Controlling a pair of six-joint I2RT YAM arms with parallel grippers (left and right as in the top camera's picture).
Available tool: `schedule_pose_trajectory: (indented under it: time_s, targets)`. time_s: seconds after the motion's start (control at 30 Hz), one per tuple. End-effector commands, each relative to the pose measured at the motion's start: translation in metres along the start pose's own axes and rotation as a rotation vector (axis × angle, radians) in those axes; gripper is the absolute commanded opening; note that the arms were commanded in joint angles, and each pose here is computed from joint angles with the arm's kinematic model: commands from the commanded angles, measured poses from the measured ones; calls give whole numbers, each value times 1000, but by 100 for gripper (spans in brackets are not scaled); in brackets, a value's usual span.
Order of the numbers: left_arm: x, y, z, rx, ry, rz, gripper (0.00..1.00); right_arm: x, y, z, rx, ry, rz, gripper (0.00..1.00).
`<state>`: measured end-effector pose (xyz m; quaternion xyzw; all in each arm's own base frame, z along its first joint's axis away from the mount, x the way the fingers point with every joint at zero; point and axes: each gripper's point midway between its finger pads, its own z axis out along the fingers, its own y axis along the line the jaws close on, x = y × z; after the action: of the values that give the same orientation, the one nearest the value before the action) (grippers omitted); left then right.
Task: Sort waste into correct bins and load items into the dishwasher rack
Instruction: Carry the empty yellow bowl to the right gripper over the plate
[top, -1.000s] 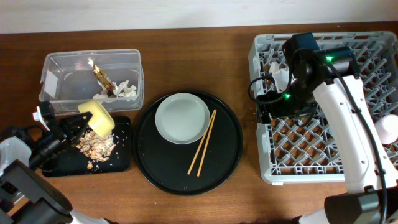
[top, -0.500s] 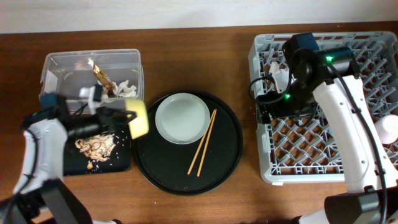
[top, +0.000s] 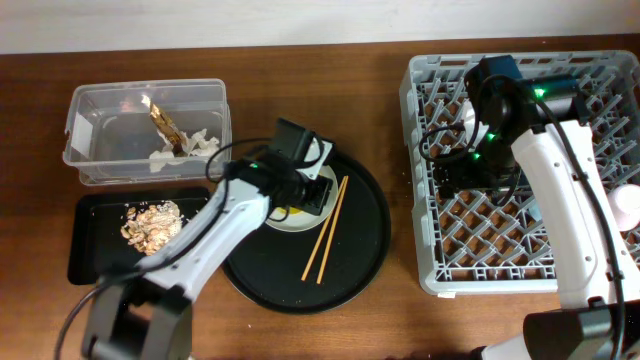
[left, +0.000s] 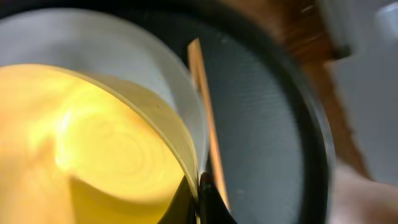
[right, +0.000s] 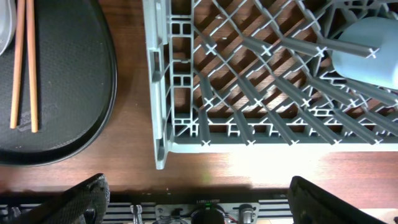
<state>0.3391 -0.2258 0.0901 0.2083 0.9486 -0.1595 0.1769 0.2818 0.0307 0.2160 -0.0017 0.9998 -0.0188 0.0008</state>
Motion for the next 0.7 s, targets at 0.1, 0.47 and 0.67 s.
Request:
schedule_pose_trajectory:
  time_s: [0.1,0.47,0.67]
  targets:
    - [0,12,14,-67,11,-28,10,-1,-4,2,20,4,10,95]
    - [11,62,-100,-148,4,-234,58,-43,51,-8,-269,-161,-18,96]
    - [63,129,-160,-285,46,-483,64,-64,130,6,-349,-208,-208,94]
